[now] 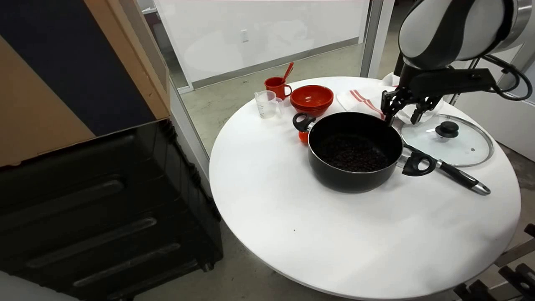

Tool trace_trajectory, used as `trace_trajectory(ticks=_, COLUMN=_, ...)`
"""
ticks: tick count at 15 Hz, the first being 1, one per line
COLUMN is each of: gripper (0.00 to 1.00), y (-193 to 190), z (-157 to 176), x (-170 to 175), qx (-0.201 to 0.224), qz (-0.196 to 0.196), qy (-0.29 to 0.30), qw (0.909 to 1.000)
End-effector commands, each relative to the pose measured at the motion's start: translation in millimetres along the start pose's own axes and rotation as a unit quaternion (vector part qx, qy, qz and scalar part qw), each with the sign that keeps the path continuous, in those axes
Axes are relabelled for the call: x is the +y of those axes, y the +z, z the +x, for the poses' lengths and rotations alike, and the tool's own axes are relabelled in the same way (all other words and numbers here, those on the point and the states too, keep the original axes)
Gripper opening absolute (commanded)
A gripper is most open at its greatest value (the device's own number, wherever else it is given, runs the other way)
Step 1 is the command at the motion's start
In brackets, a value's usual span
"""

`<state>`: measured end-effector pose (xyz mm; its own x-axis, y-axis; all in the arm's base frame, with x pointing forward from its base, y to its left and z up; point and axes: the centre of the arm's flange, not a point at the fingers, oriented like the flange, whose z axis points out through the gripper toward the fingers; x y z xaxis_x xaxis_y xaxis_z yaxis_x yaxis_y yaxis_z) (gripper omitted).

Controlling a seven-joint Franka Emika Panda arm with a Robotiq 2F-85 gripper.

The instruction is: Move the black pot to the right

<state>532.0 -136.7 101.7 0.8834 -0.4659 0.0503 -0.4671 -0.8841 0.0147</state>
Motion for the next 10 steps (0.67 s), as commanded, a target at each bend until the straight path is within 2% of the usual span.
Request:
trace_trajectory(ticks=1, gripper=0.99, y=-48, z=-10, x=-27, qx=-0.022, qz=0.020, qy=-0.056, qw=0.9980)
trace_trajectory(ticks=8, gripper=1.00, y=-150, z=-31, x=-98, qx=-0.037, qz=0.022, qy=-0.173, qw=0.9840)
trace_trajectory(ticks=9, gripper=1.00, y=-122, z=-19, x=-91, qx=-0.032, qz=0.025, qy=-0.145, qw=0.9886)
trace_trajectory(ticks=10, gripper=1.00, y=-135, z=-22, x=-99, qx=-0.032, qz=0.026, qy=-0.154, qw=0.9872)
